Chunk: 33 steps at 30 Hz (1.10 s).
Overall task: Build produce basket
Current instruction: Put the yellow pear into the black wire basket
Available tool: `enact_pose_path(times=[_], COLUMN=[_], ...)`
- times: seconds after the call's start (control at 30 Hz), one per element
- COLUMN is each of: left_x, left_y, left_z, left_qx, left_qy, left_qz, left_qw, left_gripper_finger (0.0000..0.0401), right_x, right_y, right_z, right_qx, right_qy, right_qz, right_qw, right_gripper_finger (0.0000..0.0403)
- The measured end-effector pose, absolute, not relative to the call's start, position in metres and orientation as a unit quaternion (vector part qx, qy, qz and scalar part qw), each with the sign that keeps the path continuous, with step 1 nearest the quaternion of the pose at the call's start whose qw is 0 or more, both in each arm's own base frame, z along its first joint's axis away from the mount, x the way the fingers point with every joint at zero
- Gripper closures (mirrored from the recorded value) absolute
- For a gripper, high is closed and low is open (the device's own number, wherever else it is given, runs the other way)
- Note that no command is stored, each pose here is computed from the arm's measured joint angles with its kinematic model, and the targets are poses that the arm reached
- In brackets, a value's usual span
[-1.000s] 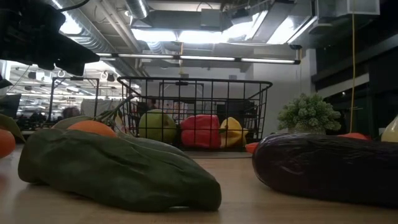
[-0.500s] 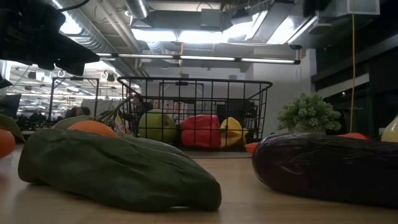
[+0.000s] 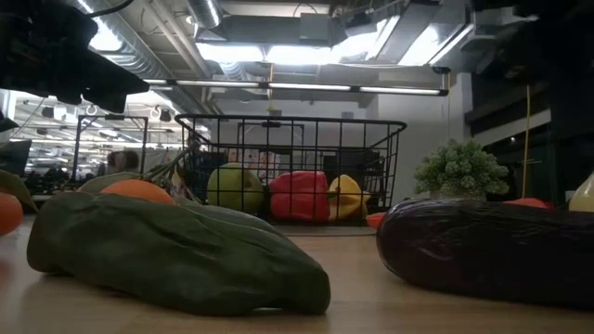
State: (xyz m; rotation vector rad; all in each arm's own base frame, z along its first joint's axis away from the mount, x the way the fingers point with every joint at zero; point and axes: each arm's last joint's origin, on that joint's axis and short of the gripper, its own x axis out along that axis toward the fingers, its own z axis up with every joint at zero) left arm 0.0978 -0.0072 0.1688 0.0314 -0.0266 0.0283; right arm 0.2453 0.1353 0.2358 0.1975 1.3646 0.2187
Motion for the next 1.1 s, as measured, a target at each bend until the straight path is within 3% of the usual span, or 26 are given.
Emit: enact_pose_path(times=[0.33,1.1], left_x=[0.098,0.098], left_y=[-0.007,-0.007], left_z=[0.169,0.169], left_qx=[0.016,0.016], left_qy=[-0.013,-0.013], left_qz=[0.014,0.014], left_qw=[1.0,1.0], left_gripper_finger=[0.0307,0.0307], right_x=[0.246,0.25], right_y=[0.143,0.16], right_z=[0.242,0.219], right_qx=[0.152,0.134], right_qy=[0.632,0.659], right_qz=[0.103,0.107], right_qw=[0.753,0.732], right_gripper_finger=[0.024,0.0246])
